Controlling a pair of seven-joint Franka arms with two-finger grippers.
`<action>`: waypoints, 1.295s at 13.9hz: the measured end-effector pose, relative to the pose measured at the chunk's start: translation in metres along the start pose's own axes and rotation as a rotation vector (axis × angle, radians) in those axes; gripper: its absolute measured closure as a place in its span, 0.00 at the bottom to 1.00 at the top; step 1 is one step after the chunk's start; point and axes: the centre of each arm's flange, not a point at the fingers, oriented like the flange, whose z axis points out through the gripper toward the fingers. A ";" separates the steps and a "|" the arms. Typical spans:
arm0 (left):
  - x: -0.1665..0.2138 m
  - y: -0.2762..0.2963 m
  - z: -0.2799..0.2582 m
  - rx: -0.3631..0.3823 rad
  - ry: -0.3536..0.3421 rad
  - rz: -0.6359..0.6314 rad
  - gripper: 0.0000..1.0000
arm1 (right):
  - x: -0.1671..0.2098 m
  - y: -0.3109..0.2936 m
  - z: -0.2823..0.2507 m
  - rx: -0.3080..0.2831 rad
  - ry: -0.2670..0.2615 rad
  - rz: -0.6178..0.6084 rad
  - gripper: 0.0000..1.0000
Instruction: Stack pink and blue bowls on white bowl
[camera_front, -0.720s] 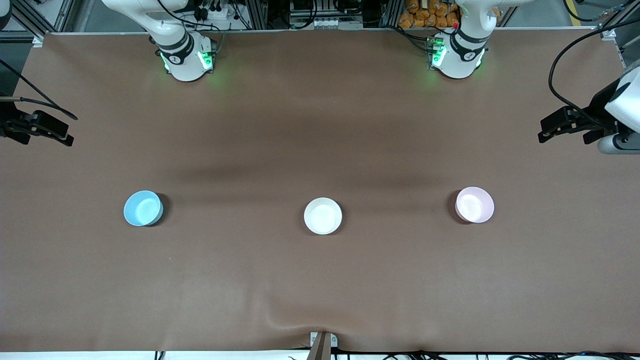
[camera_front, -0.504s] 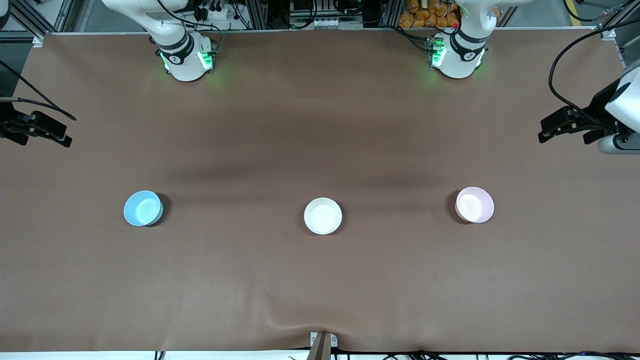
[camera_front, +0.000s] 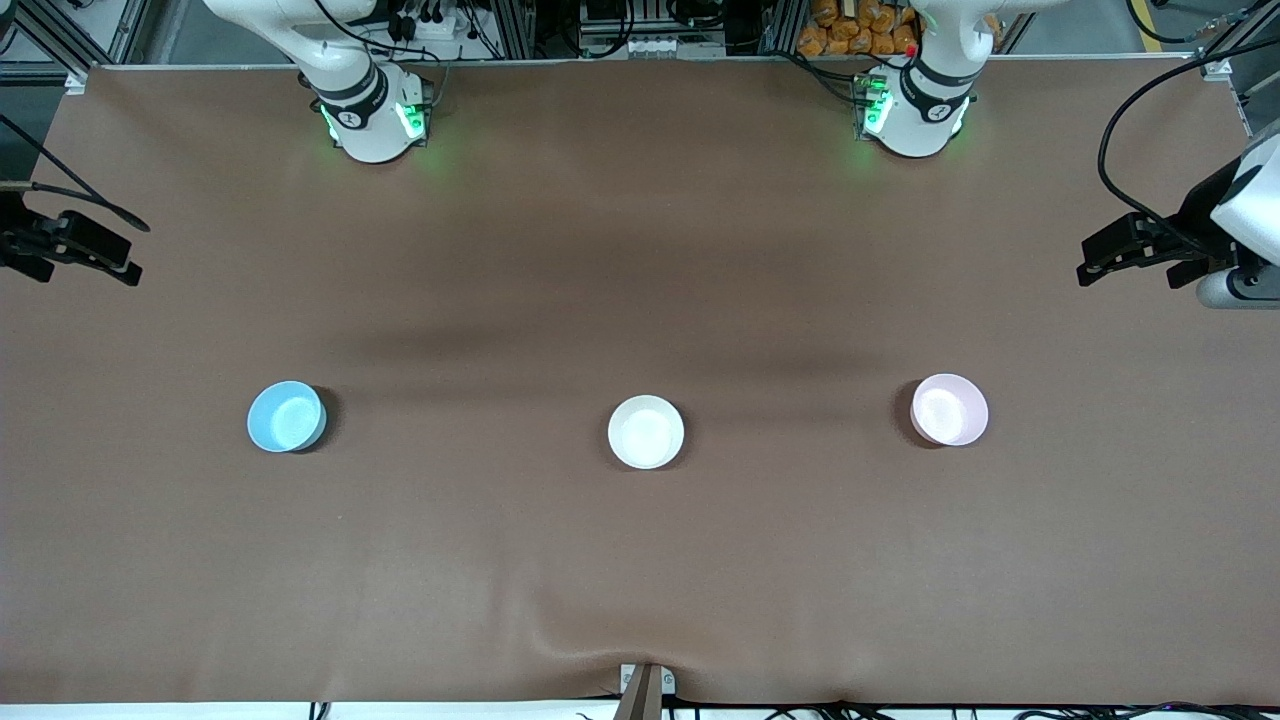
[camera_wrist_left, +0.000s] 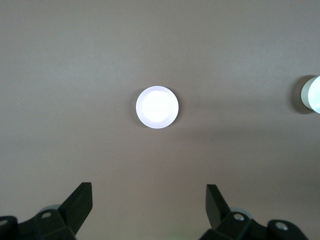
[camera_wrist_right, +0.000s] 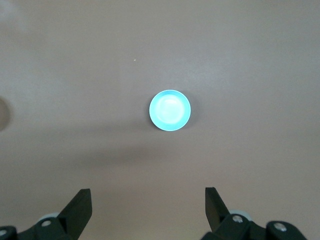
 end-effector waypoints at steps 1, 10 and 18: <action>0.001 -0.001 0.001 0.000 -0.002 -0.001 0.00 | -0.001 -0.002 0.001 0.000 -0.007 -0.003 0.00; 0.054 -0.043 0.087 -0.017 -0.052 0.018 0.00 | -0.002 0.004 -0.004 -0.003 -0.006 0.008 0.00; 0.100 -0.056 0.218 0.006 -0.077 0.078 0.00 | 0.003 0.017 0.002 -0.007 -0.009 0.031 0.00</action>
